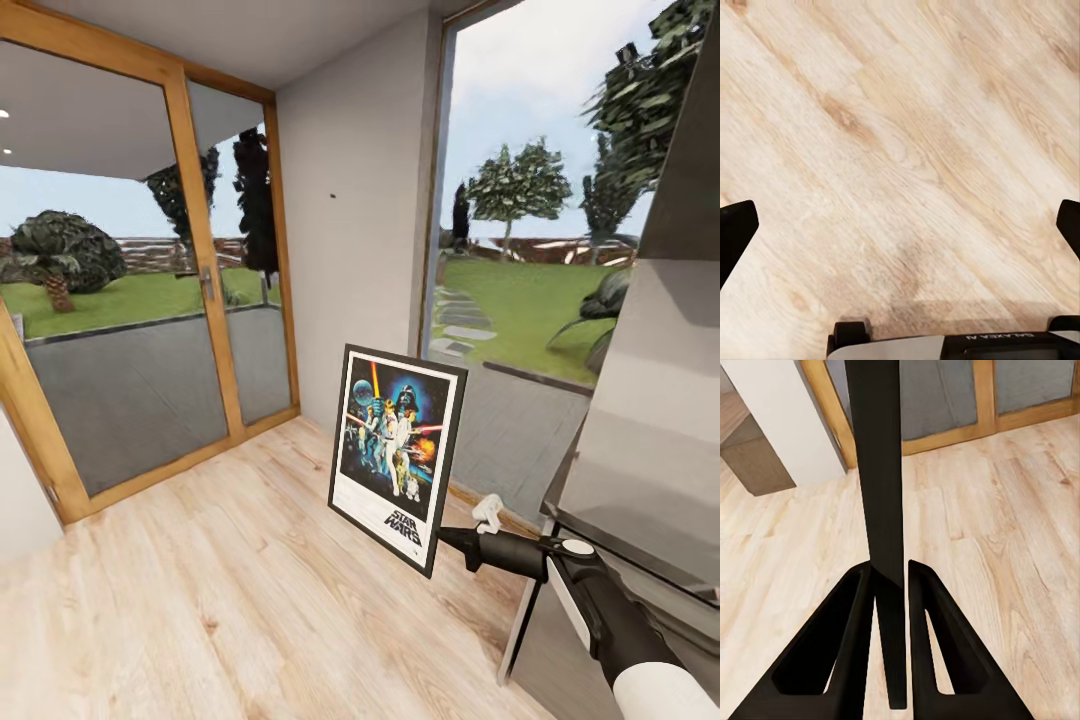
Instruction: Pick up the poster from the kitchen countertop and hang it on one of the wall nails in the kitchen.
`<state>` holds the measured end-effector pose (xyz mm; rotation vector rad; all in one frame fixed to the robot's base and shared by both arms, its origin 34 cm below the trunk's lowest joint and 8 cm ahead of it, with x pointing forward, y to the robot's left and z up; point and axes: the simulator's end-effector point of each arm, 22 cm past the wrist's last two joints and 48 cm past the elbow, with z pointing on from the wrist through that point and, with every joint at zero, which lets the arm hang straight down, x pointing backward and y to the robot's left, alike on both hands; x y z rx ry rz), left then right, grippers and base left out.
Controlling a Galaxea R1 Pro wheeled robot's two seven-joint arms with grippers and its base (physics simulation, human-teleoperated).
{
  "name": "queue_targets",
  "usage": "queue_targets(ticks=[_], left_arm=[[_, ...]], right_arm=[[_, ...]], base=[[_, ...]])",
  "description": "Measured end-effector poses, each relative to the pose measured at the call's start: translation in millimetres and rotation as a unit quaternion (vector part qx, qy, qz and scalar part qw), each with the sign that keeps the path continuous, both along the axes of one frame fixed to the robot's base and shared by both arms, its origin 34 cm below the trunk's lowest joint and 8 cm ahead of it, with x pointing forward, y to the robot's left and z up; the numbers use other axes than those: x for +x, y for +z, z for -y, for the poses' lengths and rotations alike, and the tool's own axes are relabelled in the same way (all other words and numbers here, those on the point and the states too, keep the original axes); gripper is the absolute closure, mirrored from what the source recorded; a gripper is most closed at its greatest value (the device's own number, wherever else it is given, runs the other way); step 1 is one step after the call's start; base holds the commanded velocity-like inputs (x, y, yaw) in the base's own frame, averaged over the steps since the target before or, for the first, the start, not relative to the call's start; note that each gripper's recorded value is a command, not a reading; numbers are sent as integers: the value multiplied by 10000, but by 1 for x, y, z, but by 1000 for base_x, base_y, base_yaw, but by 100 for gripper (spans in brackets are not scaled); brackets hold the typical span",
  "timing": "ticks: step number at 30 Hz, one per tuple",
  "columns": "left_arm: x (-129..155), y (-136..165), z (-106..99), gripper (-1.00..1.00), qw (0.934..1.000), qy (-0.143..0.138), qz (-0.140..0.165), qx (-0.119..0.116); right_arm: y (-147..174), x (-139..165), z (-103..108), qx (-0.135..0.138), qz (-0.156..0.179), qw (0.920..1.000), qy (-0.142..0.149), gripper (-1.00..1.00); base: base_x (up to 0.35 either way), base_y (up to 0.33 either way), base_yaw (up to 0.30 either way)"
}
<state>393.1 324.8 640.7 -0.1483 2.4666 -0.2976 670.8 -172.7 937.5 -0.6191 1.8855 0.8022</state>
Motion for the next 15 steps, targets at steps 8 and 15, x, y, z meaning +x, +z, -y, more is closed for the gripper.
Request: queue_targets(ticks=[8, 15], left_arm=[[-1, 10, 0, -100, 10000, 0, -1, 0], [-2, 19, 0, -100, 10000, -1, 3, 2]], right_arm=[[10, -1, 0, -2, 9, 10000, 2, 100], [19, -3, 0, -2, 12, 10000, 2, 100]], base=[[0, 0, 0], [0, 0, 0]])
